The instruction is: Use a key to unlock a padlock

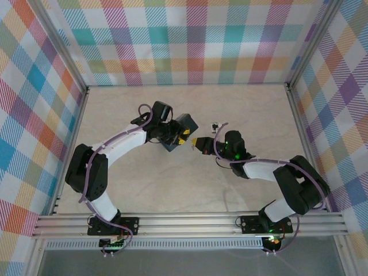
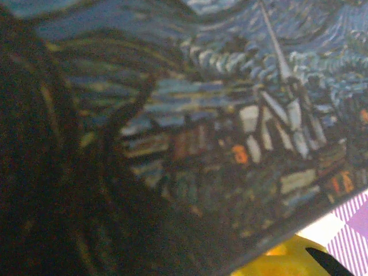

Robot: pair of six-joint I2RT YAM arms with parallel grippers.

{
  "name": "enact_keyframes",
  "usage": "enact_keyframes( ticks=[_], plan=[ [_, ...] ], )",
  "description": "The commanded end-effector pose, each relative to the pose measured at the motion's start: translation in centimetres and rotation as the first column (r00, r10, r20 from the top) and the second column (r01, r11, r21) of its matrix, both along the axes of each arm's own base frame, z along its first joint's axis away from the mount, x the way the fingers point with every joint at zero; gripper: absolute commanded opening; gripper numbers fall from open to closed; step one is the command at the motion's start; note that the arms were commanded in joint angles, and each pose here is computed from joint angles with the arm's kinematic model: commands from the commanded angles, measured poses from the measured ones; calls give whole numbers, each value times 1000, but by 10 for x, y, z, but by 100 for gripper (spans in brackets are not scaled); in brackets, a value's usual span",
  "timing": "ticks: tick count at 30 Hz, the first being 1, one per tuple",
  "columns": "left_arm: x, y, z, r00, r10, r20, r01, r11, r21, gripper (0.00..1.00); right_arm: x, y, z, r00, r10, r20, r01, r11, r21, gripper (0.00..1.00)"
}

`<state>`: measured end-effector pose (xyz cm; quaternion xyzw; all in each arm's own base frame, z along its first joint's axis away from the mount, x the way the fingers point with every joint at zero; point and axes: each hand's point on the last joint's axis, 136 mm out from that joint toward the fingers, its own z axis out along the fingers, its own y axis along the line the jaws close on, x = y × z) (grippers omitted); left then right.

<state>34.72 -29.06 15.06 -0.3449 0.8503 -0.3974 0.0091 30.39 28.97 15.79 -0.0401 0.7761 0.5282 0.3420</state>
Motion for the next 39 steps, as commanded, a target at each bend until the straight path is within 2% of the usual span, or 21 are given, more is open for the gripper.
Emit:
enact_keyframes(
  ticks=[1,16,23,33,37,39],
  plan=[
    [4,-6,32,996,-10,85,16,997,-76,0,0,14,27,996,40,86,-45,997,59,0],
    [-1,-18,38,994,-54,96,63,994,-84,0,-5,27,56,974,79,213,-105,988,112,0],
    [-9,-18,32,996,-70,62,74,996,-59,0,-10,41,79,951,123,284,-162,980,119,0],
    [-9,-22,35,997,-38,65,43,996,-74,0,-12,64,86,948,160,276,-207,966,154,0],
    [-4,-2,32,997,-10,75,11,1000,-15,0,-22,53,69,957,176,230,-189,981,36,8],
    [-2,6,29,998,4,70,-4,1000,0,0,-26,40,52,965,168,201,-157,985,-70,19]
  ],
)
